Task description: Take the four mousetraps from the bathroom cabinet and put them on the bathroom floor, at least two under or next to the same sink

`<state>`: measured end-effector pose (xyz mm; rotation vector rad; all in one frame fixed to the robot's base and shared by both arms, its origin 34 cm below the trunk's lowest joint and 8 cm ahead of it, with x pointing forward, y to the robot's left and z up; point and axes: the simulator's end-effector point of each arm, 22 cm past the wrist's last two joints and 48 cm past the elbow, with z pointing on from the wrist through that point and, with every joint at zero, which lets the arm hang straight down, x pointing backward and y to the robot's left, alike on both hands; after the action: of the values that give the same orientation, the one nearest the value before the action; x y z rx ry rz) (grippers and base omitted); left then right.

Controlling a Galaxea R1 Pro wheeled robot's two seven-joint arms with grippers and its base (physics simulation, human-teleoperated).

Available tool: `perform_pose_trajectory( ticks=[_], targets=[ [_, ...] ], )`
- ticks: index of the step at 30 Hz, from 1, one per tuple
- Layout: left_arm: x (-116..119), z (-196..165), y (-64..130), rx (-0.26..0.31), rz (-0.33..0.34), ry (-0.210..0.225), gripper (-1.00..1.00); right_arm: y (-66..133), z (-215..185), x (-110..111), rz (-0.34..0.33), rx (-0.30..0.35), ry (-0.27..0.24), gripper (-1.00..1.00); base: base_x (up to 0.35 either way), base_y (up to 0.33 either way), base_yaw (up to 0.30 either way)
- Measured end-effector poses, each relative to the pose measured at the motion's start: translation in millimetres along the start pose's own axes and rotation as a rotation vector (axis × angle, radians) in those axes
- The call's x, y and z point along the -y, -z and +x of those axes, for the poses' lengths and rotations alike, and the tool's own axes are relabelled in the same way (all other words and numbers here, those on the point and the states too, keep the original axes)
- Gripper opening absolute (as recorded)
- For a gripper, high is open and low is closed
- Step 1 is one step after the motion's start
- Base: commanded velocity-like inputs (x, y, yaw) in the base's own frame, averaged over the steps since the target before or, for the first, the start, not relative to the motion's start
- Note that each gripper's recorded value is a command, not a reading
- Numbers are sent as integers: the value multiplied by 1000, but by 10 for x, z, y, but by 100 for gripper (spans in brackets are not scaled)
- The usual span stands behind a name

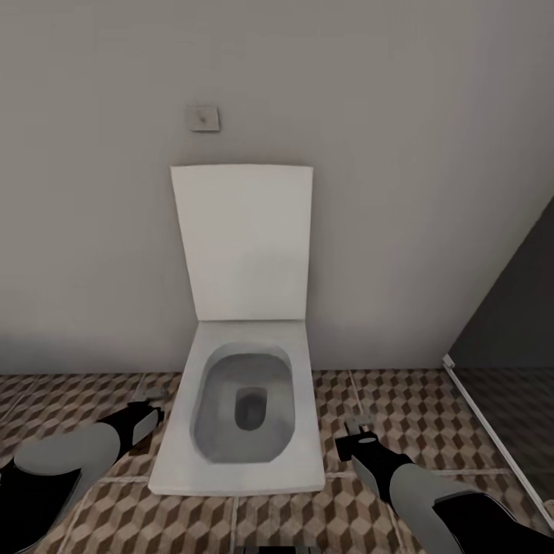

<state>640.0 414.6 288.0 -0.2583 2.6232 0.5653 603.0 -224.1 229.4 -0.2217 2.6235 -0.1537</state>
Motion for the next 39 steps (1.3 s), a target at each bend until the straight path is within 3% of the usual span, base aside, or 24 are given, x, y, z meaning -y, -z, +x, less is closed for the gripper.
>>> perform_pose_trajectory(
  ticks=[18, 39],
  targets=[
    [-41, 350, -309, -66, -32, -30, -100, -242, 382, -35, -6, -73, 6, -100, 0, 0, 0],
    [64, 797, -606, -145, -36, -69, -100, -484, 820, -139, -21, -152, 14, -100, 0, 0, 0]
  ],
)
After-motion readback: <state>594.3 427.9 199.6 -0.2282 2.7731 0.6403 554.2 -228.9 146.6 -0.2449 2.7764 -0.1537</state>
